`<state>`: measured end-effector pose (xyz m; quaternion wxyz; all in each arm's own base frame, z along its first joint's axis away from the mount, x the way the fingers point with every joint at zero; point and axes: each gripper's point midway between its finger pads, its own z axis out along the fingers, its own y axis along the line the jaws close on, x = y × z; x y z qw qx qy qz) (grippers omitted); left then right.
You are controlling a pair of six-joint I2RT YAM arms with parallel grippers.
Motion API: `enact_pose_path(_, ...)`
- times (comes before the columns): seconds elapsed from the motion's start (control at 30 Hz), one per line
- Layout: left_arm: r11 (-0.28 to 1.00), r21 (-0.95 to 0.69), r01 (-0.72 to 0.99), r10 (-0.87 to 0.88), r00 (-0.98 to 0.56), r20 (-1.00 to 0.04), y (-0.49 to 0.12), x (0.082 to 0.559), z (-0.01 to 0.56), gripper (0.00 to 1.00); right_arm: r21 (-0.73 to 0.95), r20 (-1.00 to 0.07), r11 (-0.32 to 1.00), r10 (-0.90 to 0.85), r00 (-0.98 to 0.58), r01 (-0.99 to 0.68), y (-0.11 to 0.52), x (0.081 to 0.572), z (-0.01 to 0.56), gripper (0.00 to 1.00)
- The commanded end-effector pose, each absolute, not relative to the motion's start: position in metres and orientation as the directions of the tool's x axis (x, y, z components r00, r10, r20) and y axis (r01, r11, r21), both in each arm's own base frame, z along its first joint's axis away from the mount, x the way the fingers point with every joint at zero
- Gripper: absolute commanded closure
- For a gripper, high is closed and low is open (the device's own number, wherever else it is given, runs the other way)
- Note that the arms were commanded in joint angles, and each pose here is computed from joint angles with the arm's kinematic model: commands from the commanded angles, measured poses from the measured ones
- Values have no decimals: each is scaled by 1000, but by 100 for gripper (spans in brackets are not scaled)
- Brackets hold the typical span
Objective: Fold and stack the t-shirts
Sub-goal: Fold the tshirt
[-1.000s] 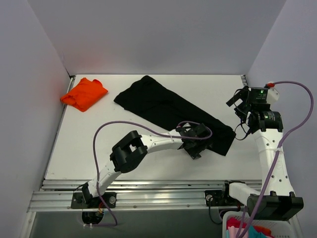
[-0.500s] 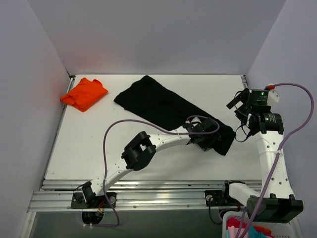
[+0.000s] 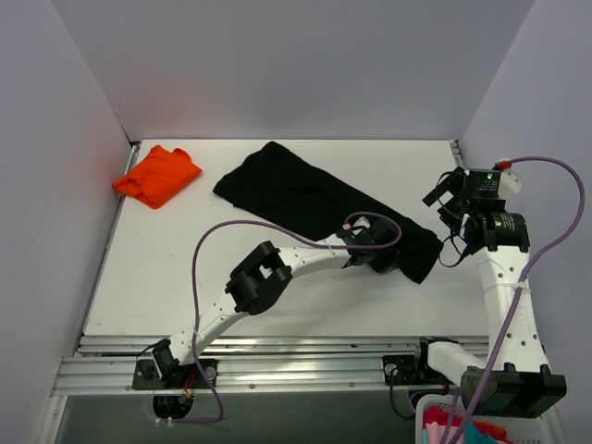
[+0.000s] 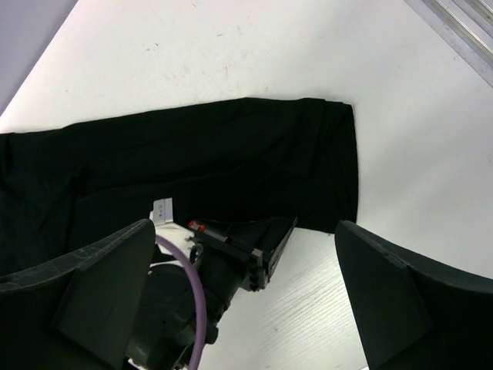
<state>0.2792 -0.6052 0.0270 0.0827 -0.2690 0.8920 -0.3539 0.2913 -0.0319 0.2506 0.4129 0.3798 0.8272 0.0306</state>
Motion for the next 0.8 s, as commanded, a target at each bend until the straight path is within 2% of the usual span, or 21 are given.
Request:
enact_pose_path(0.0, 711, -528, -464, -569, -821, -44, -540, 282, -15, 98, 360, -666, 720, 643, -377, 593, -31, 293, 253, 2)
enact_pose_path(0.03, 700, -562, -440, -565, -823, -59, -534, 281, 18, 98, 369, -660, 721, 648, -381, 586, -28, 294, 253, 2)
enact_pose_path(0.1, 704, -551, -448, -578, -813, -78, -496, 268, 26, 98, 404, -626, 729, 661, -415, 552, -14, 296, 249, 2)
enact_pose_path(0.27, 697, -496, -518, -621, -782, -55, -410, 227, 20, 98, 469, -489, 728, 686, -539, 500, 25, 280, 211, 3)
enact_pose_path(0.3, 687, -515, -513, -626, -778, -61, -398, 222, 36, 98, 489, -447, 734, 675, -587, 471, 38, 274, 204, 4)
enact_pose_path(0.37, 725, -440, -530, -621, -780, -83, -359, 200, 19, 98, 488, -387, 744, 653, -652, 456, 51, 263, 186, 3)
enact_pose_path(0.53, 733, -399, -551, -632, -768, -101, -300, 162, 43, 98, 494, -235, 808, 479, -846, 321, 98, 223, 146, 3)
enact_pose_path(0.57, 756, -344, -557, -624, -772, -122, -280, 147, 38, 98, 483, -204, 817, 454, -867, 315, 102, 215, 139, 3)
enact_pose_path(0.63, 724, -381, -575, -660, -737, -142, -261, 143, 58, 98, 487, -151, 828, 392, -907, 277, 115, 201, 129, 3)
enact_pose_path(0.67, 734, -320, -599, -665, -730, -159, -237, 131, 50, 98, 493, -131, 827, 378, -916, 271, 121, 198, 126, 3)
enact_pose_path(0.73, 677, -357, -644, -722, -674, -154, -216, 126, 63, 98, 539, -106, 810, 337, -936, 230, 143, 193, 126, 2)
enact_pose_path(0.77, 676, -301, -673, -732, -659, -172, -192, 116, 51, 98, 554, -102, 804, 323, -941, 216, 152, 192, 126, 3)
